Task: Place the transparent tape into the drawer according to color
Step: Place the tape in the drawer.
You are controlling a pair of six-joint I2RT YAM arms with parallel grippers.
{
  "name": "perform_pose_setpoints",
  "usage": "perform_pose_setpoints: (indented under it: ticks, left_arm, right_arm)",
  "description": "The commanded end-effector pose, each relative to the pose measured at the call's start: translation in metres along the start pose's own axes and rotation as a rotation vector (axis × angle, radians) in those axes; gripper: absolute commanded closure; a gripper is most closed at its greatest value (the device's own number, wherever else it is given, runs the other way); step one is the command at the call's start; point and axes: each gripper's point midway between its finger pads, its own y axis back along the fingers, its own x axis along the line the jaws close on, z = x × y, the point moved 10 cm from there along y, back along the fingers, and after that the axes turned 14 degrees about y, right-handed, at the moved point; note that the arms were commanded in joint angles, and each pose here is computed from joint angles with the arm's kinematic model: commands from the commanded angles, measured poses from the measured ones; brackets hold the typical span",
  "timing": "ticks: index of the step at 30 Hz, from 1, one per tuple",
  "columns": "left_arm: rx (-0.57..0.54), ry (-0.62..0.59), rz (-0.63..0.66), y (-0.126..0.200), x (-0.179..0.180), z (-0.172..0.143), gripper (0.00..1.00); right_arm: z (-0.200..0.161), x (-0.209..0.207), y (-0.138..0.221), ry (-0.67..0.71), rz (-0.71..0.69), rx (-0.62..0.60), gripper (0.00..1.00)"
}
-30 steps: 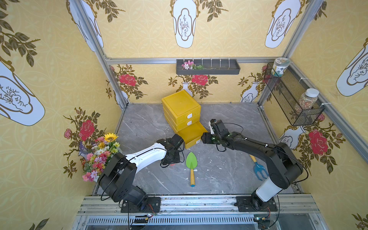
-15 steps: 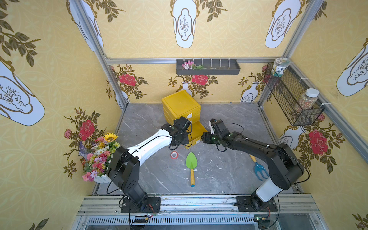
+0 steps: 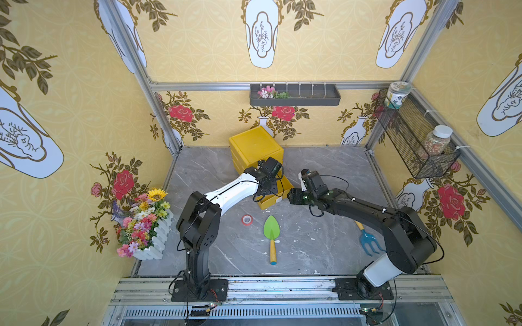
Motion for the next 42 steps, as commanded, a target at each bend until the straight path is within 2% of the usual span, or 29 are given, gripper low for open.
perform_pose_setpoints:
  ticks: [1,11,18,26,34,42]
  left_arm:
    - [-0.031,0.008,0.007,-0.01,-0.001,0.001,0.42]
    - [0.011,0.003,0.023,-0.03,0.004,-0.008,0.4]
    - [0.016,0.005,0.009,-0.026,0.005,-0.009,0.36]
    - [0.009,0.009,-0.011,-0.018,0.006,-0.009,0.26]
    - [-0.014,0.045,-0.116,0.029,0.012,-0.006,0.24]
    - [-0.092,0.083,-0.189,0.089,0.054,-0.018,0.13]
  right_arm:
    - [0.003,0.001,0.002,0.004,0.01,-0.034,0.24]
    - [0.003,0.002,0.004,0.003,0.024,-0.043,0.24]
    - [0.004,0.002,0.005,-0.005,0.024,-0.052,0.24]
    - [0.005,0.002,0.009,-0.011,0.021,-0.059,0.23]
    - [0.009,0.005,0.02,-0.001,0.035,-0.059,0.23]
    - [0.013,0.033,0.03,0.113,0.152,-0.036,0.23]
